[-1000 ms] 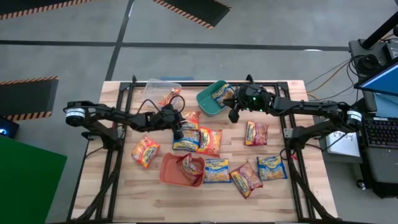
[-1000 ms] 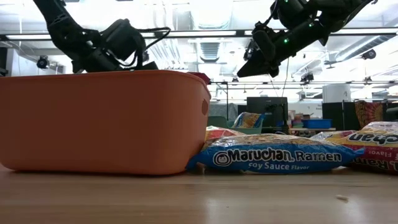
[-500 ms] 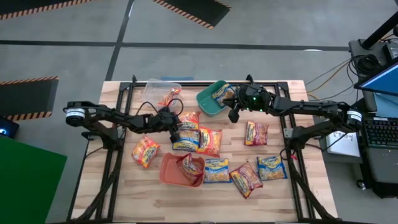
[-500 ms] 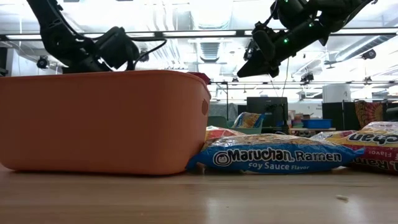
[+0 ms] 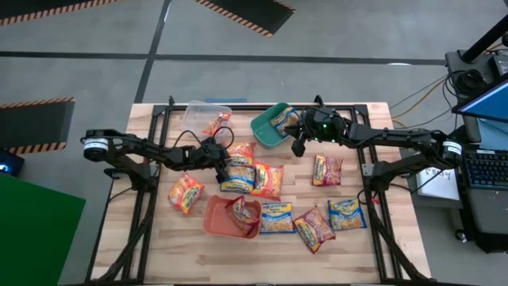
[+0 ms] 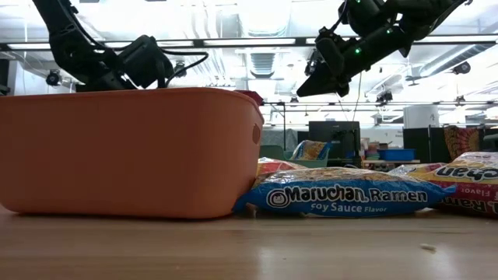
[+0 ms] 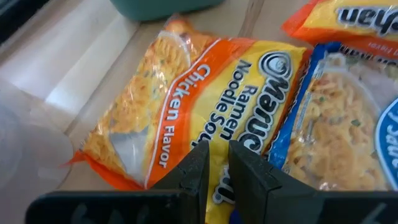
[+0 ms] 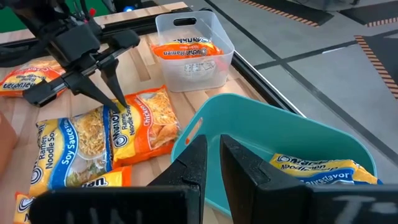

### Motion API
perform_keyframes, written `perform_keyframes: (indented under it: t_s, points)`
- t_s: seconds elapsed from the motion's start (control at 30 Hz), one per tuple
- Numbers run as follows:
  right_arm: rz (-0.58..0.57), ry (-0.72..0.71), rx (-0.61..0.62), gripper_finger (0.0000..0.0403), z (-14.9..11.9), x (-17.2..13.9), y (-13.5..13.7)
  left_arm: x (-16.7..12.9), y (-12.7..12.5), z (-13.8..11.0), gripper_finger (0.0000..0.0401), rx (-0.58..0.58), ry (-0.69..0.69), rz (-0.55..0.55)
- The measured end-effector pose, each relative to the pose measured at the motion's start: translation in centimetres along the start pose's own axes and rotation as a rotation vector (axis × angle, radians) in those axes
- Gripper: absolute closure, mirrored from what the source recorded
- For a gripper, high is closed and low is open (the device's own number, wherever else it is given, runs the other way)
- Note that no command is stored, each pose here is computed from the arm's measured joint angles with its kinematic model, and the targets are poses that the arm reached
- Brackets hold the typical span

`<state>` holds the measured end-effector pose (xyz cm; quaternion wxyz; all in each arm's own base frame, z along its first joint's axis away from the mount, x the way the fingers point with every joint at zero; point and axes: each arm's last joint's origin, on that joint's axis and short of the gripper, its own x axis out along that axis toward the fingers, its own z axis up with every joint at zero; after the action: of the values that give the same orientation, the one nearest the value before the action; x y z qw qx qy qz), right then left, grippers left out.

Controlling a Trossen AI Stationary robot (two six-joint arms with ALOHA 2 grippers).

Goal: Sort Maruchan noodles
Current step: Put the orange noodle pack into the transparent bin

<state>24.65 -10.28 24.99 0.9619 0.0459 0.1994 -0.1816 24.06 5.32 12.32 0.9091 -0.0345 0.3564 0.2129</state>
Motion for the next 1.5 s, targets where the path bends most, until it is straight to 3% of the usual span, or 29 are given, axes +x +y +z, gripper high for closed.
perform_keyframes:
  t_s: [0.27,0.47,0.63,0.77,1.1,1.27,1.5]
  points:
    - [0.000,0.000,0.000,0.0370,0.0,0.0,0.0,-0.1,-0.2,-0.5,0.0359,-0.020,0.029,-0.017]
    - [0.000,0.000,0.001,0.0370,0.0,0.0,0.0,-0.2,-1.1,-0.5,0.0359,-0.012,0.051,-0.149]
    - [0.000,0.000,0.030,0.0370,0.0,0.0,0.0,-0.6,-1.2,0.0,0.0359,-0.049,0.048,-0.169]
    - [0.000,0.001,0.099,0.0370,0.0,0.0,0.0,-1.7,-1.2,1.7,0.0359,-0.052,-0.027,-0.187]
    - [0.034,0.013,0.214,0.0370,-0.1,0.2,1.0,-6.2,-0.2,2.7,0.0359,0.035,-0.215,-0.246]
    - [0.088,0.056,0.216,0.0370,-1.0,1.4,2.8,-7.6,0.3,1.6,0.0359,0.021,-0.273,-0.251]
    - [0.144,0.003,0.176,0.0370,-1.3,3.9,4.4,-8.1,0.6,-0.2,0.0359,-0.067,-0.358,-0.270]
